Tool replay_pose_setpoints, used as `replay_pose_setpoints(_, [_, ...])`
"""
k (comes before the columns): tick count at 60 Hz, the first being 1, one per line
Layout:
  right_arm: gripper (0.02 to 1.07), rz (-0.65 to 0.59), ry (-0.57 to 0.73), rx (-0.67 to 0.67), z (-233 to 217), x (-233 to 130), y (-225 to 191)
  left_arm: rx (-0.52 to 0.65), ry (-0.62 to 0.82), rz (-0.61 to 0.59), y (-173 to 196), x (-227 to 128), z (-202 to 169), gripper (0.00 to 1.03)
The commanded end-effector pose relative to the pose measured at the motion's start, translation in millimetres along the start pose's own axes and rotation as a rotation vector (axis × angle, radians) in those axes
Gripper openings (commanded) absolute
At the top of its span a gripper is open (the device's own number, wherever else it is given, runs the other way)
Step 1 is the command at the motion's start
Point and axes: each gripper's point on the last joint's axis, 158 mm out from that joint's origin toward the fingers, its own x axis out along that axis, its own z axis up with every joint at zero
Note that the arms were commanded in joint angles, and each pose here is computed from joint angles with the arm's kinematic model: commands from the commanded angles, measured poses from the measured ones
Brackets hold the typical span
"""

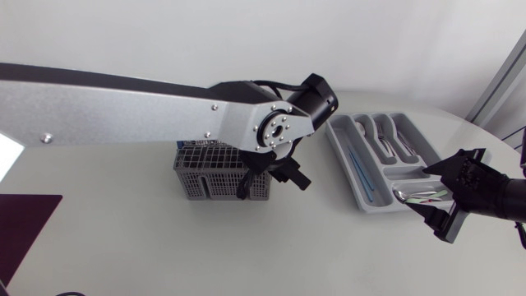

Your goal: Unload the cutlery basket into the drawer organizer.

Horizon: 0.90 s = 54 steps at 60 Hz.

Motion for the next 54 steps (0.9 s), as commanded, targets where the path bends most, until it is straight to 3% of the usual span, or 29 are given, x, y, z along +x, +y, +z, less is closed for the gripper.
replay_pose_setpoints(1, [1.02, 0.019, -0.004, 0.018, -1.7, 1.1, 10.3, 0.003, 0.013, 0.018, 3.9, 9.5, 0.2, 0.26])
replay_pose_setpoints(17, [1.02, 0.026, -0.004, 0.017, -2.3, 1.6, 15.1, 0.001, 0.021, 0.021, 5.4, 13.1, -1.5, 0.19])
replay_pose_setpoints(33, [1.02, 0.022, -0.006, 0.012, -1.4, 0.6, 15.8, 0.006, 0.023, 0.023, 7.1, 13.1, -2.1, 0.04])
replay_pose_setpoints(54, [1.02, 0.028, -0.009, 0.005, 0.5, 0.8, 20.9, 0.009, -0.010, 0.018, 9.6, -1.9, 4.4, 0.04])
